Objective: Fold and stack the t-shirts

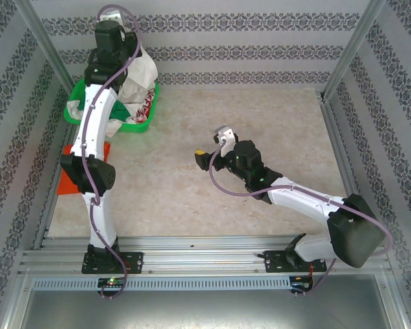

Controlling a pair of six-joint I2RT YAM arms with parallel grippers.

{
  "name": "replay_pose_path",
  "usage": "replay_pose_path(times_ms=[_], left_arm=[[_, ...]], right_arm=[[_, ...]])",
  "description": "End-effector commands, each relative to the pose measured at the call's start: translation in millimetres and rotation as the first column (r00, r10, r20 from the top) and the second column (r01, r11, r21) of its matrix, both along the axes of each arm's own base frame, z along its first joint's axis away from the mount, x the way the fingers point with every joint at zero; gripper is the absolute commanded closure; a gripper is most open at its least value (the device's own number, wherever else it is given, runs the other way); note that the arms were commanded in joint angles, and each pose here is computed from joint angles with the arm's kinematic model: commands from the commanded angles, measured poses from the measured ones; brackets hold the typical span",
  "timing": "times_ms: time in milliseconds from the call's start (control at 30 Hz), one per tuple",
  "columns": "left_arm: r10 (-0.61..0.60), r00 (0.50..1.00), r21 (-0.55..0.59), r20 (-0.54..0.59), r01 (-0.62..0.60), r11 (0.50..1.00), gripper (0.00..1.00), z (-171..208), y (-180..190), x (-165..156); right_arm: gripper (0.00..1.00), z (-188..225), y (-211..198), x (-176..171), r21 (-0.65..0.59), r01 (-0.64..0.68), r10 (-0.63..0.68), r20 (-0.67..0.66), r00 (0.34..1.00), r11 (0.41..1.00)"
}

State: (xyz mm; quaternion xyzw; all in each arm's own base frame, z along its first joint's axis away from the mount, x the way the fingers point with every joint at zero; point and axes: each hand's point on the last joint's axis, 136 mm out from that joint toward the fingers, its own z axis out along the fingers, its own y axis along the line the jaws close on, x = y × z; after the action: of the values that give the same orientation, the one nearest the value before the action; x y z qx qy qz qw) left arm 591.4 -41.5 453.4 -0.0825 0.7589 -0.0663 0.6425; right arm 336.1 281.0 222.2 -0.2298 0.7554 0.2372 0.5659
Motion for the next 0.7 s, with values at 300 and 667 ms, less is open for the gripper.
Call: replay_pose_path(times_ms=[300, 667], left_arm=[[-0.374, 0.913, 0.080, 0.162, 0.366, 0.927, 1.00, 98.8, -125.7, -111.0], [-0.461, 0.874, -0.185, -0.152, 0.433, 0.882, 0.00, -110.1, -174.1, -109.4]], right_arm=[[0.02, -11.6, 18.2, -4.5, 0.080, -0.050, 0.053, -0.025, 0.998, 0.996], [0.02, -19.3, 2.6, -15.8, 0.089, -0.025, 0.026, -0.002, 1.000, 0.996]])
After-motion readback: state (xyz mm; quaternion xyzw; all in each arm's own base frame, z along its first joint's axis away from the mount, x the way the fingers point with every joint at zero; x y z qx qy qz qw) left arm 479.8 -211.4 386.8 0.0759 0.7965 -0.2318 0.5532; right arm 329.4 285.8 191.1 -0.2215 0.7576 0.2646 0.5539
